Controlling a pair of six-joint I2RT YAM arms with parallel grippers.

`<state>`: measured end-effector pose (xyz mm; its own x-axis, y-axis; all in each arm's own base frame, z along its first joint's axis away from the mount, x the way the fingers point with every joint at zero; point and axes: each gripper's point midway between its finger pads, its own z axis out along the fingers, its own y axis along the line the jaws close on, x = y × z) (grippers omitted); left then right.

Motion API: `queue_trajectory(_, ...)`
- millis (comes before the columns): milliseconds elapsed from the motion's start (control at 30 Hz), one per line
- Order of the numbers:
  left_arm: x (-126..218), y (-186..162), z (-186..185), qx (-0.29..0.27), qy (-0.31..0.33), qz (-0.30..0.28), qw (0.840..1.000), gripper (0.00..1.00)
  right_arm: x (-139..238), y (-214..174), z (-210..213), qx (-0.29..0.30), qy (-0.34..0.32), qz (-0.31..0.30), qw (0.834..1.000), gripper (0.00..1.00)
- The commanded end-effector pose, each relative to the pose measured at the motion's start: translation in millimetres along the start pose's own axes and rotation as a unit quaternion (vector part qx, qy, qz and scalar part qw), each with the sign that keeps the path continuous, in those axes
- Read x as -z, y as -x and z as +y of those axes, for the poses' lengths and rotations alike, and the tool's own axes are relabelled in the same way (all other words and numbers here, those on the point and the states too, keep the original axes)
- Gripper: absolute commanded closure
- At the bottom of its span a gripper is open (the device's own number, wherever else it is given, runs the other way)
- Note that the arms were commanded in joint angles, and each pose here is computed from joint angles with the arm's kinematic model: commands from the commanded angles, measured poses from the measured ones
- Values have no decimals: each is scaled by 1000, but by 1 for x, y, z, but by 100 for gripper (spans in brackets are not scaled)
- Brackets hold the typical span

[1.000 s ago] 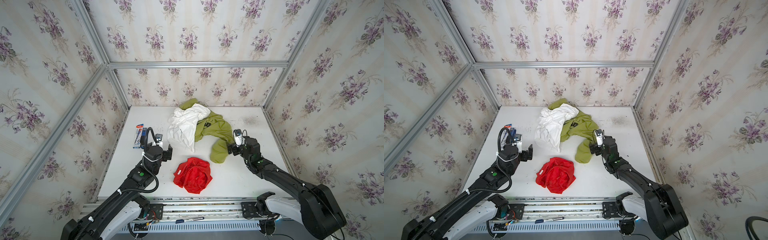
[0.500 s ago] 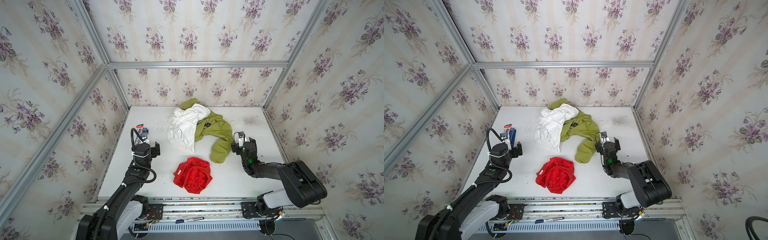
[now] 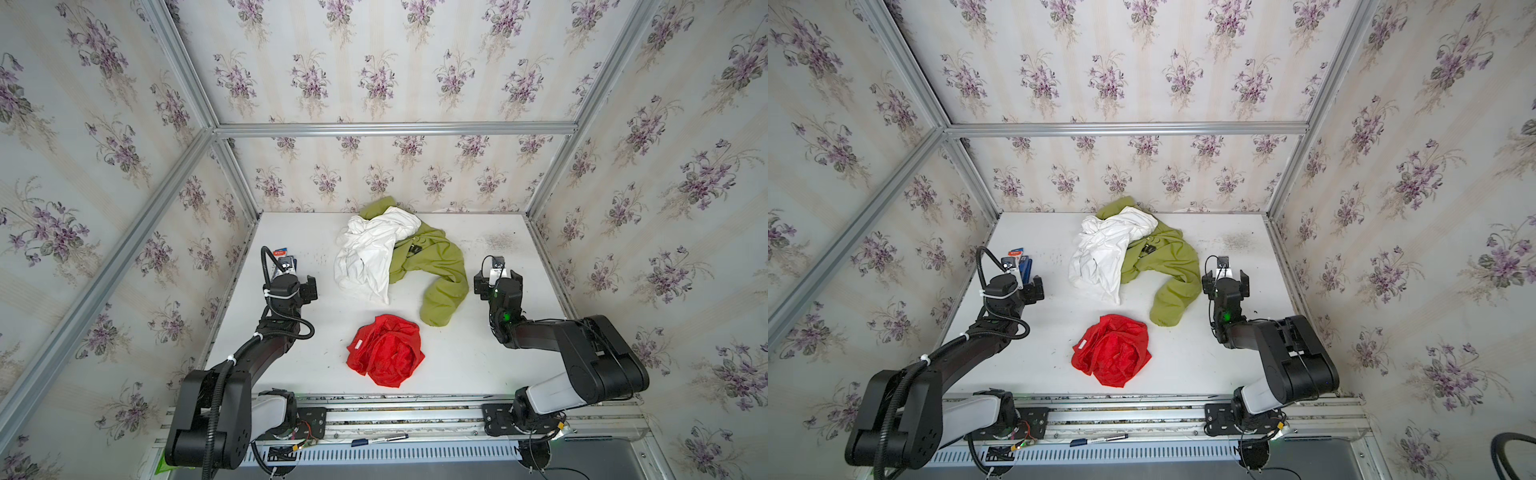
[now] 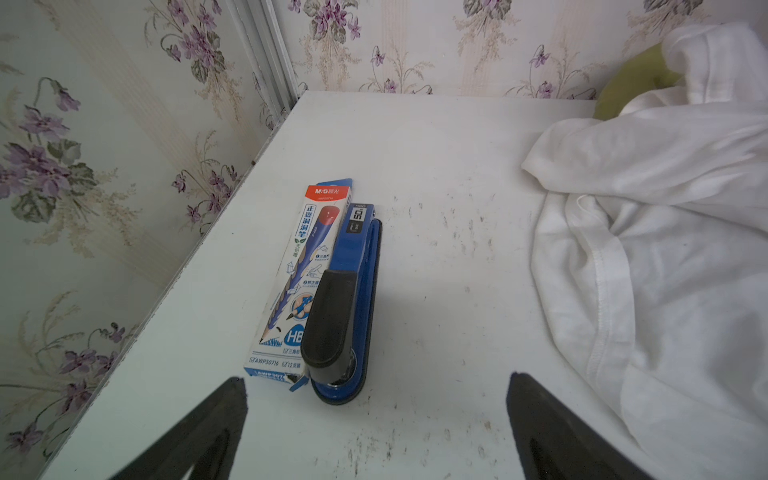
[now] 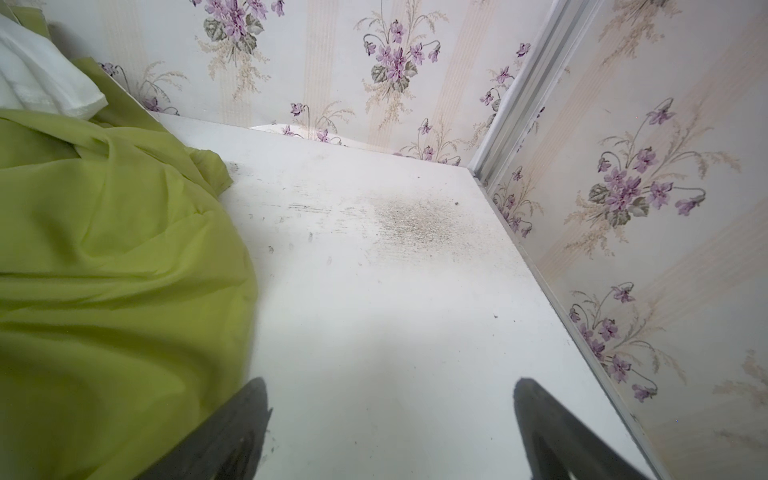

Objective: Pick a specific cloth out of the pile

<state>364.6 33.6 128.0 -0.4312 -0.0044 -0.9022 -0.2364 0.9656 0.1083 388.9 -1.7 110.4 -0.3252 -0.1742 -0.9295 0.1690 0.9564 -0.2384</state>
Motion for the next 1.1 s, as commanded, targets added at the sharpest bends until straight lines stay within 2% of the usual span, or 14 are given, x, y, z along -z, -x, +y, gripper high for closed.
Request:
queue_trajectory(0,-6,25,-6,11,-11,-51,999,1,-1,8,3,-16,12,-10,1000,9)
queue_trajectory(133,-15,26,-10,19,-15,-56,998,1,3,4,3,-17,16,-14,1000,11)
queue_trajectory(267,-7,24,-9,25,-21,-75,997,1,4,4,3,-17,17,-17,1000,11)
queue_trajectory(433,3,23,-12,23,-28,-106,994,1,16,1,5,-22,29,-55,998,8)
queue_trajectory(467,5,23,-11,24,-28,-112,993,1,15,-4,5,-25,26,-50,998,0)
queue_trajectory(533,4,22,-11,23,-28,-112,993,1,8,-3,4,-20,13,-58,998,0)
queue_trajectory(633,6,20,-14,21,-36,-112,993,1,6,-7,5,-25,20,-28,999,0)
queue_trajectory(733,13,18,-12,25,-35,-158,986,1,3,-7,5,-24,20,-29,999,0)
queue_trajectory(833,9,14,-16,17,-37,-126,991,1,-4,-8,2,-31,21,-14,999,0)
queue_trajectory(900,10,17,-14,20,-34,-145,989,1,-4,-9,2,-33,24,-7,999,0)
queue_trajectory(1000,6,14,-16,21,-45,-124,991,1,-4,-9,2,-32,23,-10,999,0)
queue_trajectory(1067,7,16,-15,23,-48,-131,990,1,-3,-8,1,-32,21,-14,999,0)
